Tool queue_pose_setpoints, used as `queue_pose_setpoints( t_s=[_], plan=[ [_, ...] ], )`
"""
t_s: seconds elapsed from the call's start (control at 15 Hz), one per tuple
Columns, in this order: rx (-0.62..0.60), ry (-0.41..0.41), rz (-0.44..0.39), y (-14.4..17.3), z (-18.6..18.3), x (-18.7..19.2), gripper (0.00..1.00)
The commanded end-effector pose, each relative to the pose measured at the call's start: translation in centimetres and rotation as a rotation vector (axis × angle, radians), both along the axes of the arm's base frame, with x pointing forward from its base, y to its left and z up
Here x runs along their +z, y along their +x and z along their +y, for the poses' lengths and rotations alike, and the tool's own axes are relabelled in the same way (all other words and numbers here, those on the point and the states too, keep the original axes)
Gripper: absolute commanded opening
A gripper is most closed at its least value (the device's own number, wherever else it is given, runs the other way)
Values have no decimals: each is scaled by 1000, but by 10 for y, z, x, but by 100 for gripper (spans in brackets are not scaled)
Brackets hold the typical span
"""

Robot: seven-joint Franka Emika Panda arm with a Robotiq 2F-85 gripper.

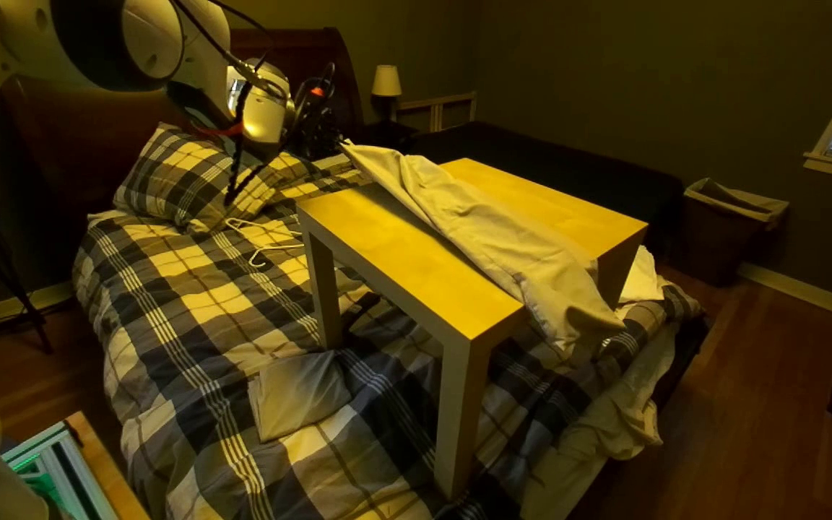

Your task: Fold the bed sheet

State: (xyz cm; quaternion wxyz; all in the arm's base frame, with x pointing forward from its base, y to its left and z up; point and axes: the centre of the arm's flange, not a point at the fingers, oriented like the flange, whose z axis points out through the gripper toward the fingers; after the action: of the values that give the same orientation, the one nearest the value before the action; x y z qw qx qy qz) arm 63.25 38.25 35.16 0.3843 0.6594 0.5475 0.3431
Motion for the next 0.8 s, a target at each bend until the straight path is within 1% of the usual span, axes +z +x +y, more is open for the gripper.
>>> queue_pose_setpoints(
  t_s=[0.0,0.27,0.4,0.6,0.73],
  plan=[
    [68,66,3,9,36,-1,0],
    [129,112,5,8,65,-6,0],
    [163,157,5,8,75,-5,0],
    [192,227,-20,13,82,9,0],
    [172,258,-58,21,75,31,0]
  ],
)
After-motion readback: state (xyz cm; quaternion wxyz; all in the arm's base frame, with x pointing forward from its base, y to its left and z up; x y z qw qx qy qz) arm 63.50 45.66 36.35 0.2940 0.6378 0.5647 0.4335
